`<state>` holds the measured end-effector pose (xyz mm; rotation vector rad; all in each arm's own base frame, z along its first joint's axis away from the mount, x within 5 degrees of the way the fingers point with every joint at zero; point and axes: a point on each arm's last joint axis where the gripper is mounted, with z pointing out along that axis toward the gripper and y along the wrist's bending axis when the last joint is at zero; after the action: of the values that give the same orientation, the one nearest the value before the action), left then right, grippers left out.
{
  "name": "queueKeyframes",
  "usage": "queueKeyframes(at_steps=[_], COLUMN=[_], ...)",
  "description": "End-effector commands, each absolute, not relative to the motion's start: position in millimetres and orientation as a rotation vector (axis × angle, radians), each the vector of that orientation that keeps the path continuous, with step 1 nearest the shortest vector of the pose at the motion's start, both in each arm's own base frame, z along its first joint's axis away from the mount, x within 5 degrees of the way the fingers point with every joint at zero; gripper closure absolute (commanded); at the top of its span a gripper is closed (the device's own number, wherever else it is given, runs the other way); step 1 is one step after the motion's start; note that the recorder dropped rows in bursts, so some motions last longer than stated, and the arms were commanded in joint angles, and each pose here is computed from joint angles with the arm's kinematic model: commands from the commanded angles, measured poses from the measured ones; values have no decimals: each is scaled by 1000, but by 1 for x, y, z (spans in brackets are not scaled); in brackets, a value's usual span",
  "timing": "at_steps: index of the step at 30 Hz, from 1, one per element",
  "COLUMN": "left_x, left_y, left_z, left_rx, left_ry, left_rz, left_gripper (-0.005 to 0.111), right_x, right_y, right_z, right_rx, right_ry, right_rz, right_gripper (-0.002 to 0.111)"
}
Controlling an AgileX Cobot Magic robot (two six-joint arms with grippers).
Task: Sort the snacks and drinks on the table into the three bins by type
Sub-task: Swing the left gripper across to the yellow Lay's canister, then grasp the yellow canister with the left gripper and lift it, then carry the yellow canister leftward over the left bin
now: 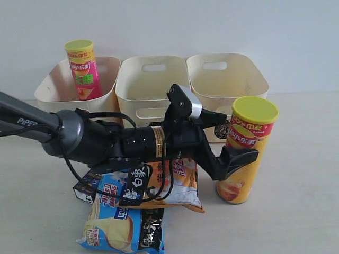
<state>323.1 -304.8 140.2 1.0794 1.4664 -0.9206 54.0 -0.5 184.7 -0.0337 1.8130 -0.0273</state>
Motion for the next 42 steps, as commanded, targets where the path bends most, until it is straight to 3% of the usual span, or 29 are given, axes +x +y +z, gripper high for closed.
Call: queueKeyframes(at_steps=[1, 9, 13, 16, 19, 20, 28, 42], left_x=[327, 334, 335, 334, 331, 329, 321, 307], left_y=[-310, -317, -317, -317, -318, -318, -319, -297], left_z=[136, 133, 134, 133, 132, 132, 164, 263], left_rx=[1084, 1049, 1048, 1061, 1114, 1144, 1148, 1192], left_ry=[1454, 1453, 1447, 1446, 1430, 1404, 1260, 1388], left_rz=[-925, -974, -976, -974, -973, -976, -1050, -871], left_gripper=[-3, -1, 8, 37, 93, 100, 102, 102], right_x=[54, 54, 54, 54, 54, 54, 54, 54], right_y=[-1, -1, -1, -1, -1, -1, -1, -1], right_z=[184, 184, 184, 184, 184, 184, 184, 184], right_rx=[-31, -31, -31, -31, -31, -31, -31, -31], right_ry=[1805, 1805, 1805, 1805, 1805, 1805, 1805, 1805], right_rz=[-28, -28, -28, -28, -28, -28, -28, -28], right_gripper=[108, 108, 108, 108, 108, 108, 108, 108])
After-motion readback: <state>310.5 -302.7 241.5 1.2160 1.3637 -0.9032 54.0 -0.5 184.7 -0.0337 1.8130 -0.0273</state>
